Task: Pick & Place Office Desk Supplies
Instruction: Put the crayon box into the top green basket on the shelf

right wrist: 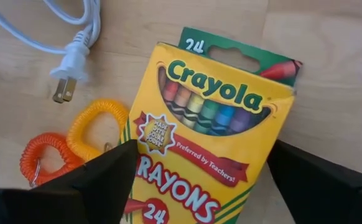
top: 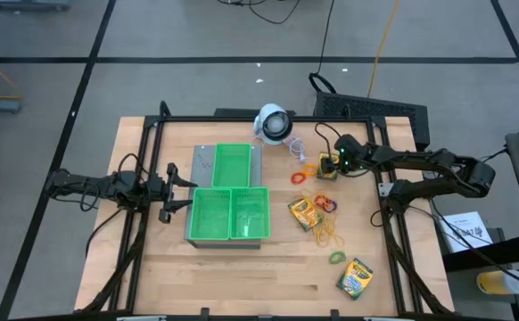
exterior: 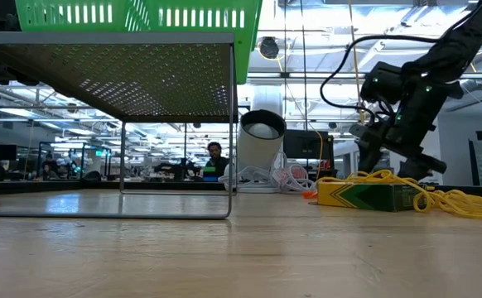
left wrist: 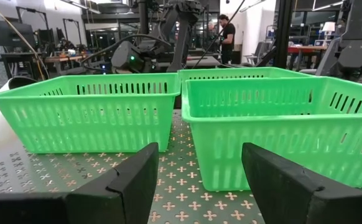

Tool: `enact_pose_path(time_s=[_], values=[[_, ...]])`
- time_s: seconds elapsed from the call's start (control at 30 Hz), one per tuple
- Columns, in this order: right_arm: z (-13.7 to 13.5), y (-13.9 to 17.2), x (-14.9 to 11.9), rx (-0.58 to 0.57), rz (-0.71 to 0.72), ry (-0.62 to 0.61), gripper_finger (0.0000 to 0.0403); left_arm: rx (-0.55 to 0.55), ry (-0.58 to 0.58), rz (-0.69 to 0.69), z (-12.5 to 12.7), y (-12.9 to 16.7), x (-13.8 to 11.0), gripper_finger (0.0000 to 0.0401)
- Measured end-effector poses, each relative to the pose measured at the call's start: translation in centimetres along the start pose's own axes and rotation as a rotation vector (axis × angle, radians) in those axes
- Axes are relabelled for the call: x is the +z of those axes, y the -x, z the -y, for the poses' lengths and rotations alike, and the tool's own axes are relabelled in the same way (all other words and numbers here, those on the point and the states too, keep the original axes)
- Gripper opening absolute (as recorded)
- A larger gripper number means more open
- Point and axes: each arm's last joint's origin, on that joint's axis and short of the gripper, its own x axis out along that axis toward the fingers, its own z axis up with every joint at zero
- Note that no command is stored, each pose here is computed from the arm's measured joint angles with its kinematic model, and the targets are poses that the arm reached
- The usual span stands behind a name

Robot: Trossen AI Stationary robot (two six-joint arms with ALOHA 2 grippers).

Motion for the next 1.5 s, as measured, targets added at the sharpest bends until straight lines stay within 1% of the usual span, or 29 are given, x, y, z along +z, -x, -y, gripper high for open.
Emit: enact_pose_path(time_s=[0.27, 0.43, 0.77, 1.13, 1.2, 1.37, 1.5], values=[[-0.3, 0.8, 0.2, 0.055, 0.036, 0.006, 0.0242, 0.001, 0.000, 0.000, 0.0, 0.0, 0.0, 0.0241], [-0.4, 1.6, 0.2, 0.086, 0.059, 0.012, 0.0193, 0.001, 0.000, 0.000, 0.0, 0.0, 0.0, 0.0241], [-0.6, 2.4, 0.4, 0.118, 0.109, 0.034, 0.0105, 0.001, 0.000, 0.000, 0.0, 0.0, 0.0, 0.0241], [-0.7, 2.5, 0.5, 0.144, 0.109, 0.083, 0.0015, 0.000, 0.000, 0.000, 0.0, 0.0, 0.0, 0.0241], [-0.9, 2.5, 0.6, 0.159, 0.127, 0.101, 0.0004, 0.001, 0.000, 0.000, 0.0, 0.0, 0.0, 0.0241], [-1.3, 2.6, 0.9, 0.210, 0.150, 0.147, 0.0000, 0.000, 0.000, 0.000, 0.0, 0.0, 0.0, 0.0241], [-1.6, 2.8, 1.2, 0.242, 0.186, 0.161, 0.0000, 0.001, 0.000, 0.000, 0.0, 0.0, 0.0, 0.0241]])
